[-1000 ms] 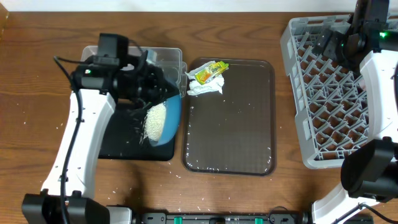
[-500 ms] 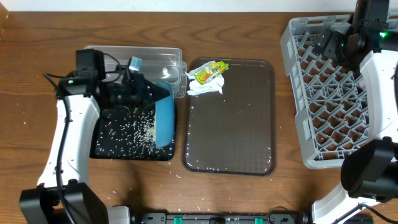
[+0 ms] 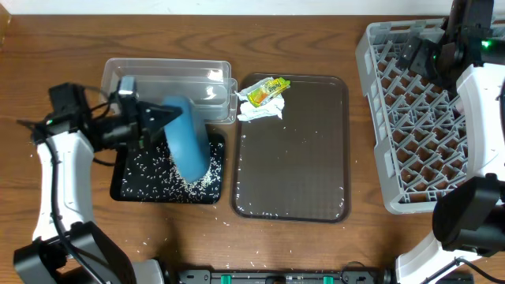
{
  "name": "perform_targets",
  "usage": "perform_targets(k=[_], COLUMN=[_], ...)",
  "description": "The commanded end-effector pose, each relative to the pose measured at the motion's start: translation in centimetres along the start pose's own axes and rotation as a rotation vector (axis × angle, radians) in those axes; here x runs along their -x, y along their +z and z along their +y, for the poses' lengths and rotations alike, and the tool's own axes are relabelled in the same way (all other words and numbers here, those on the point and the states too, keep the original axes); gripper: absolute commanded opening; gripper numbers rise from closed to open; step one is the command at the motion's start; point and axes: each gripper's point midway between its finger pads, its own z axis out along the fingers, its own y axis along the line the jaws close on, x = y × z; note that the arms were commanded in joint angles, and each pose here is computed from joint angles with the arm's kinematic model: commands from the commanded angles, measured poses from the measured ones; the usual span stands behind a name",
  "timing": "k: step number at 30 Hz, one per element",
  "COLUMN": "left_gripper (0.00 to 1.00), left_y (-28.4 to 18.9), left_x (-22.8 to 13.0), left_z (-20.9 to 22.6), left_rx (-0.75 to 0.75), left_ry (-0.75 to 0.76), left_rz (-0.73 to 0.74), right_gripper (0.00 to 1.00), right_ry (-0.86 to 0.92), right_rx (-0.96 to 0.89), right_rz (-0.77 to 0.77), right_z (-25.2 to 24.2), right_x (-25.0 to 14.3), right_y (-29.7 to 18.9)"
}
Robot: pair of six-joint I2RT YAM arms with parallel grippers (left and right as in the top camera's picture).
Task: Sort waste into correct bins and load items into the dishwasher rack
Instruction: 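Tilt the bowl over the black tray to pour out the rice, then set the empty blue bowl back on the brown tray and release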
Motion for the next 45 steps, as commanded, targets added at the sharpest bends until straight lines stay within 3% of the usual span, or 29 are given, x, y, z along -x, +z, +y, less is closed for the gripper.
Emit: perform_targets(k=[1,8,22,28,33,36,40,45], left_gripper=[0.06,0.06,0.06,0.06,0.06,0.06,0.06,0.07], left_y=[-1.4,-3.6,-3.6,-0.9,2.2,4.6,8.9,15.0], left_x=[-0.3,0.4,0.2,-1.2,-4.7,-6.4,-8.1,-9.9], left_z=[-1.2,0.7,1.0,0.0,-2.7,-3.8,-4.2,-3.6], left_rx=[-0.116,-0.129,-0.111,-0.105,-0.075,0.011,0.148,0.271], left_ry=[0.016,-0.085,-0.054,0.073,0.221,0.355,0.422,0.683], left_rz=[-0.016,-0.098,-0.103,-0.007,0.117,0.166,0.171,0.141], right_gripper=[0.99,0.99,0.99,0.99,0.99,0.99,0.99,0.99], right_ry=[0.015,0.015,0.015,0.015,0.015,0.015,0.015,0.015], right_rx=[0.001,0.001,0.001,0.001,0.001,0.001,0.001,0.001], right_rz=[-0.015,-0.015,-0.015,-0.015,-0.015,-0.015,-0.015,-0.015], right_z=[0.0,0.0,0.0,0.0,0.0,0.0,0.0,0.0], right_x=[0.3,0.3,0.3,0.3,0.3,0.3,0.3,0.3], right_y=[-0.6,-0.6,-0.6,-0.6,-0.6,-0.6,-0.6,-0.6])
